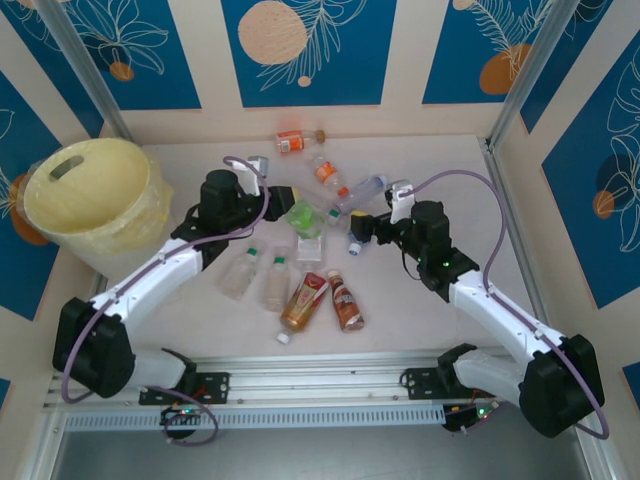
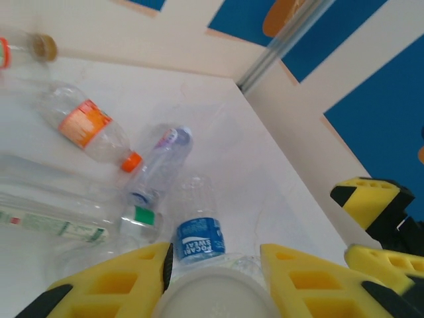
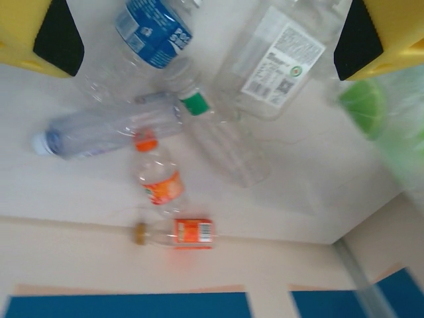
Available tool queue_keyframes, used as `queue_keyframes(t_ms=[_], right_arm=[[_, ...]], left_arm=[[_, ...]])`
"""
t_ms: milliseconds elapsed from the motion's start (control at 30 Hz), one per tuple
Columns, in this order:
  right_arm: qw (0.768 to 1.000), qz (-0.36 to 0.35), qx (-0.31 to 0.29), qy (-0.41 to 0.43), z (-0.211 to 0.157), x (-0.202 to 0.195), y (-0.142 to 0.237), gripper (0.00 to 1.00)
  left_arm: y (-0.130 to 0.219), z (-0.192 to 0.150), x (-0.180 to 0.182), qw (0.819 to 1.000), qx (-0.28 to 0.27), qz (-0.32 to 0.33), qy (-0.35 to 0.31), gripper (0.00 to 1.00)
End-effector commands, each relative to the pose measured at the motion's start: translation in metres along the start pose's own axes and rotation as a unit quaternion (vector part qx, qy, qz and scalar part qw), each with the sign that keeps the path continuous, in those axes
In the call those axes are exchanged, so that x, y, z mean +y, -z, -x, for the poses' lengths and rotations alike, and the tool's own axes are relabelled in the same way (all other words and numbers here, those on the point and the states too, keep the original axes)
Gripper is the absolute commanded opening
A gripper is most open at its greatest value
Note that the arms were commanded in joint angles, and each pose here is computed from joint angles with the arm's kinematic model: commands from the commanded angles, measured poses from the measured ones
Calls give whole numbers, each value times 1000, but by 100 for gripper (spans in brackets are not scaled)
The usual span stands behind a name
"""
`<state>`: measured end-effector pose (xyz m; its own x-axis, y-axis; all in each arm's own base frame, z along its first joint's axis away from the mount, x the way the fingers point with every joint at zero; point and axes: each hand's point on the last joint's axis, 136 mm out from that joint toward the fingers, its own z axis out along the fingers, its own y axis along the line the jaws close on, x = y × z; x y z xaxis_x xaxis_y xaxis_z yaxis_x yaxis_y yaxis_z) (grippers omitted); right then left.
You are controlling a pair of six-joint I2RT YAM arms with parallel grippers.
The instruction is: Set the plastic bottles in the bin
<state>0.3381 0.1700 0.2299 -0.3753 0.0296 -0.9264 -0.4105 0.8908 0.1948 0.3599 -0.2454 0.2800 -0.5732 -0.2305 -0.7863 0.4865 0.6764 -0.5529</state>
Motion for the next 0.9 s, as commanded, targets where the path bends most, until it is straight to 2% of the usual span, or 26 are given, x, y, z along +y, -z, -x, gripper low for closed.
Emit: queue_keyframes(t_ms=[0, 100, 233, 333, 400, 467, 567, 700, 867], right_arm=[[995, -72, 0, -65, -5, -26, 0, 99], [994, -74, -14, -79, -4, -29, 3, 99], [991, -92, -19, -93, -4, -38, 6, 99], [988, -109, -3, -108, -9, -46, 8, 100], [988, -110, 0, -113, -12, -48, 9, 99], [987, -109, 2, -114, -13, -48, 9, 100], [987, -114, 7, -115, -16, -51, 8, 99], [987, -113, 12, -114, -16, -50, 6, 99], [987, -116, 19, -111, -18, -52, 1, 100]], left_arm=[[26, 44, -13, 997, -55, 20, -46, 0], [45, 68, -20, 993, -79, 38, -85, 0], [77, 107, -24, 976, -139, 92, -137, 0], [107, 139, -41, 963, -201, 82, -157, 0], [134, 162, -49, 947, -257, 99, -166, 0], [166, 182, -48, 923, -324, 136, -159, 0], [202, 200, -41, 890, -391, 185, -146, 0], [235, 212, -23, 863, -412, 263, -132, 0], [281, 225, 1, 808, -441, 362, -146, 0]])
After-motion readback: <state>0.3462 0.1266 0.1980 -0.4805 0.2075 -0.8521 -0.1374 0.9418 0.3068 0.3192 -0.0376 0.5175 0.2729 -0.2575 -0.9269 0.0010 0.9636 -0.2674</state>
